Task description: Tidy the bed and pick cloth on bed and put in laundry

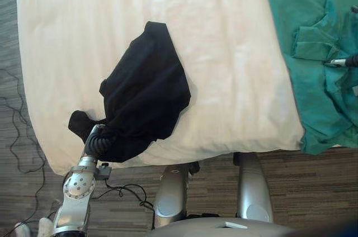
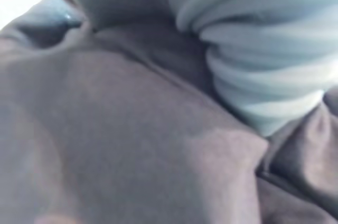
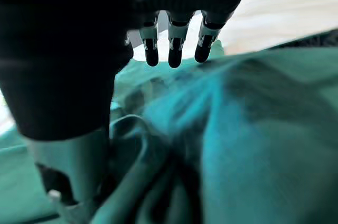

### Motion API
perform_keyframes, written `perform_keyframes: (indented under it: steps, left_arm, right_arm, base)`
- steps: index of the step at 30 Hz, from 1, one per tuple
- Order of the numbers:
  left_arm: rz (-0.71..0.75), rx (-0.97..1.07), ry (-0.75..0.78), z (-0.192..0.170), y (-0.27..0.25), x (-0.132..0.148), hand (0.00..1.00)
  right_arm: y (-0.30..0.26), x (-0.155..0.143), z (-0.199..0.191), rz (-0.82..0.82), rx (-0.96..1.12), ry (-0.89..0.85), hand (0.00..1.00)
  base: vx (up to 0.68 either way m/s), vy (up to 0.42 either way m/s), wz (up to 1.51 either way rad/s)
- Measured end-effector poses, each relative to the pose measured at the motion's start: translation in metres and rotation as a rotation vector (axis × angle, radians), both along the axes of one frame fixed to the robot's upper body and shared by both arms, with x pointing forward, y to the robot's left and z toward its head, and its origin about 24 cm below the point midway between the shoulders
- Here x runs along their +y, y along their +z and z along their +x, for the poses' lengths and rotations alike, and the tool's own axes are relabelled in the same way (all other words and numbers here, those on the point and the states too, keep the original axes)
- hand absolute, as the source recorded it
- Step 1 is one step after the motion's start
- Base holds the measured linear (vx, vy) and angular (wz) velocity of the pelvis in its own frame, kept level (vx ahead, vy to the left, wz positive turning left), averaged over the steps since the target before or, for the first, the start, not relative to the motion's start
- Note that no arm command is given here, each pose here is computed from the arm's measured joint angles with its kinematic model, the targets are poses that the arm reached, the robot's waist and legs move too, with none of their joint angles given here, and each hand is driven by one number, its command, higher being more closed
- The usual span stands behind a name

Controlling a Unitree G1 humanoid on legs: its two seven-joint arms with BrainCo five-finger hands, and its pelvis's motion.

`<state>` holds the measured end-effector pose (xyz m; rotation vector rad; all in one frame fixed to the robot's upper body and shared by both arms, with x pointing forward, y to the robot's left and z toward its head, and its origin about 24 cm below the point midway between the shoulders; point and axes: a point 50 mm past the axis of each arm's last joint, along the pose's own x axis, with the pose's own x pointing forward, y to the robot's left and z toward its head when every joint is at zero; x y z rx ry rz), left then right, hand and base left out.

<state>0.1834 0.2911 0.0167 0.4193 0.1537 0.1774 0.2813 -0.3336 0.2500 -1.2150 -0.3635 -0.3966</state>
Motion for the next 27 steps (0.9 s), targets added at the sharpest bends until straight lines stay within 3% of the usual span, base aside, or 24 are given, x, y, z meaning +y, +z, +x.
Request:
perform_keyframes:
  steps: [6, 7, 19, 27]
  left_arm:
    - [-0.026, -0.003, 0.025, -0.001, -0.001, 0.006, 1.00]
    - [-0.030, 0.000, 0.032, -0.001, -0.002, 0.008, 1.00]
    - [-0.083, 0.021, 0.051, 0.018, -0.011, 0.010, 1.00]
    - [-0.170, 0.159, 0.122, 0.005, -0.048, 0.002, 1.00]
  right_arm:
    - [0.012, 0.004, 0.011, 0.051, -0.045, 0.044, 0.00]
    - [0.008, 0.006, 0.015, 0.065, -0.027, 0.060, 1.00]
    - [-0.032, 0.010, 0.038, 0.268, 0.035, 0.082, 1.00]
    - [-0.164, 0.043, 0.019, 0.521, 0.329, 0.068, 1.00]
  base:
    - [0.03, -0.043, 0.02]
    - [0.03, -0.045, 0.02]
    - [0.02, -0.032, 0.06]
    - [0.10, -0.035, 0.09]
